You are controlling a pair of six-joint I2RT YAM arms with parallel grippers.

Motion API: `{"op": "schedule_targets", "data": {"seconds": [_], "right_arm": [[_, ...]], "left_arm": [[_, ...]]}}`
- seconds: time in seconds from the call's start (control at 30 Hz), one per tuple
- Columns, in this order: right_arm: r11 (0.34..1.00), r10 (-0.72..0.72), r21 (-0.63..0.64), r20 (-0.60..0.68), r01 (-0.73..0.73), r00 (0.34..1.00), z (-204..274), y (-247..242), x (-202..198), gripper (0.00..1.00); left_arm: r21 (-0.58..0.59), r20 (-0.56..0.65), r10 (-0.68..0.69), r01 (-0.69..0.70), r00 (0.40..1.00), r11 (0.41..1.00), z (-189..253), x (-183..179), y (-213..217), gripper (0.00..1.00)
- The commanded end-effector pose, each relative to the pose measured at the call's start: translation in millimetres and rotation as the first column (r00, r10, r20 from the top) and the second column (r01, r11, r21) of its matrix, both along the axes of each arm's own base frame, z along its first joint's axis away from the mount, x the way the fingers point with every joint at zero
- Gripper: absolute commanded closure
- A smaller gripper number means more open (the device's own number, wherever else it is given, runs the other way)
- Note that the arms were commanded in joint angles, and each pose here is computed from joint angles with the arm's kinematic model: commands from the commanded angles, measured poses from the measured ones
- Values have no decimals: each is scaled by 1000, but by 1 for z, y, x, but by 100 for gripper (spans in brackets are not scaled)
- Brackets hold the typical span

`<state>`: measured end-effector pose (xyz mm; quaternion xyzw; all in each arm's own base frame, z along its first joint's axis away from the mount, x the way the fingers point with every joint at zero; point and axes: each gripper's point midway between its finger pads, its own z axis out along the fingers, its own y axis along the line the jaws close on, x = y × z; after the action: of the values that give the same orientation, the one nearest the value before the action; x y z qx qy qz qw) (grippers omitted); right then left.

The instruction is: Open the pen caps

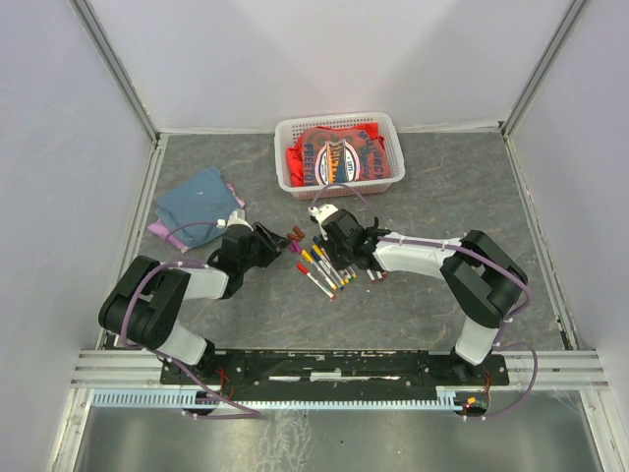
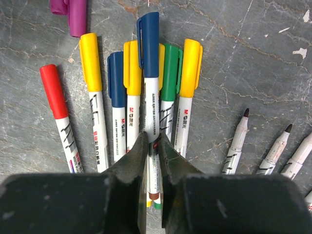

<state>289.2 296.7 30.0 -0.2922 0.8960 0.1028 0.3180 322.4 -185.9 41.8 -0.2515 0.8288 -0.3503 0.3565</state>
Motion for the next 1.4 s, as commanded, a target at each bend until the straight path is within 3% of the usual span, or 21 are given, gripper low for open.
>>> {"op": "schedule_targets", "data": {"seconds": [0.0,0.3,0.7,1.37], "right_arm": [[999,3,37,45,-5,999,18,12,10,89],[996,11,86,84,-18,996,39,14,9,99],[984,30,169,104,-48,994,67,20,0,99],[962,67,259,88,-88,994,80,34,-15,99]], "left_arm": [[-42,78,9,-5,997,999,25,9,-3,50],[-70,105,-26,33,994,997,41,11,-12,47],[-233,179,-100,141,979,962,71,9,-44,40],[-322,182,-146,199,972,925,78,13,-75,40]]}}
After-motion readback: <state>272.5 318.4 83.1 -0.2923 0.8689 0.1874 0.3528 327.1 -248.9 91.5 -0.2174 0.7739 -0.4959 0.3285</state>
